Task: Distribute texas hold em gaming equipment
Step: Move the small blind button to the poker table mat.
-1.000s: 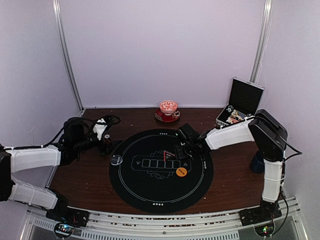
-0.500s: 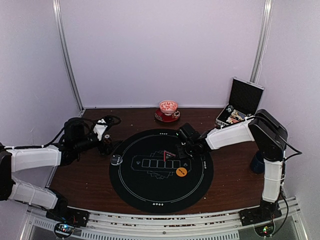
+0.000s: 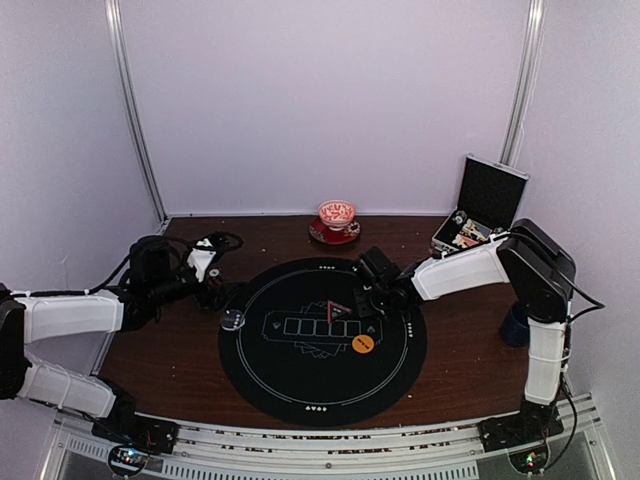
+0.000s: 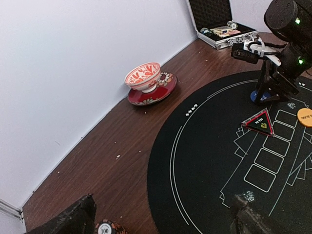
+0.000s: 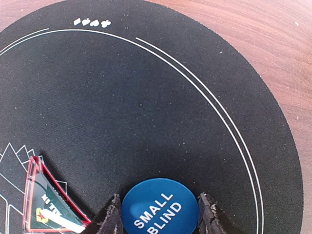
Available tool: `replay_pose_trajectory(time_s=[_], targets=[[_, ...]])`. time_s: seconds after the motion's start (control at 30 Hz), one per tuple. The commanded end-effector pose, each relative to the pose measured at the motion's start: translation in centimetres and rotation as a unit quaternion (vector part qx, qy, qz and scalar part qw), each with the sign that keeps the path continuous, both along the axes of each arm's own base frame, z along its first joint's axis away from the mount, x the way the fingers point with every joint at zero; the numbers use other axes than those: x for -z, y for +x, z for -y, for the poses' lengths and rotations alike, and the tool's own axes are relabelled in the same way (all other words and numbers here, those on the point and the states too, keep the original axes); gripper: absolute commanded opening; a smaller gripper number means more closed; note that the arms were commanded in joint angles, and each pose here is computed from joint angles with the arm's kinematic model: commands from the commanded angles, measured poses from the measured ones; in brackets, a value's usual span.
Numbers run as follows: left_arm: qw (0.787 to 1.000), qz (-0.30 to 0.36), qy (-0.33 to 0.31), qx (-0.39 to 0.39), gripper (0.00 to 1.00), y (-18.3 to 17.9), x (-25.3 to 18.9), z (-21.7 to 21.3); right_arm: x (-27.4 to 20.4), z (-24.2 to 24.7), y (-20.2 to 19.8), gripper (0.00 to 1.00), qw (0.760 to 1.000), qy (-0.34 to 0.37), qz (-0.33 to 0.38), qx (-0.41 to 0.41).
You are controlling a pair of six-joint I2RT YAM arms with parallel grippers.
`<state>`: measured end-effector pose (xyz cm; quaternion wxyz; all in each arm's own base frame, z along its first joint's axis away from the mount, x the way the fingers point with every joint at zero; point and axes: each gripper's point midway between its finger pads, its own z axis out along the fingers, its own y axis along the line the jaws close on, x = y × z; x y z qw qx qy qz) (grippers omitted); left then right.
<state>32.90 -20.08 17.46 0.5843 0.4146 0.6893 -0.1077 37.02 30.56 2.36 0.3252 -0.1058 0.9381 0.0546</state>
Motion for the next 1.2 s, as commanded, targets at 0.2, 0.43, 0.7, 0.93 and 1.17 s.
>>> replay_pose_trajectory(time_s=[0.2,0.43,0.7,0.93,1.17], targets=[[1.0,0.025,-0.004,-0.006,0.98,0.5,-0.7,-0.2,-1.0,-0.4,0.9,0.49,0.999,-0.031,0.001,0.007],[1.0,0.027,-0.003,-0.008,0.98,0.5,-0.8,-0.2,-2.1,-2.7,3.7,0.5,0.999,-0.026,0.024,0.009],[1.0,0.025,-0.002,-0.008,0.98,0.5,-0.6,-0.2,-2.7,-6.5,7.7,0.5,0.998,-0.006,0.058,0.008],[1.0,0.028,-0.002,-0.008,0.98,0.5,-0.7,-0.2,-1.9,-8.4,10.3,0.51,0.997,-0.006,0.081,0.018],[1.0,0.027,-0.002,-0.008,0.98,0.5,-0.6,-0.3,-1.1,-9.1,12.1,0.52,0.994,-0.018,0.102,0.026]])
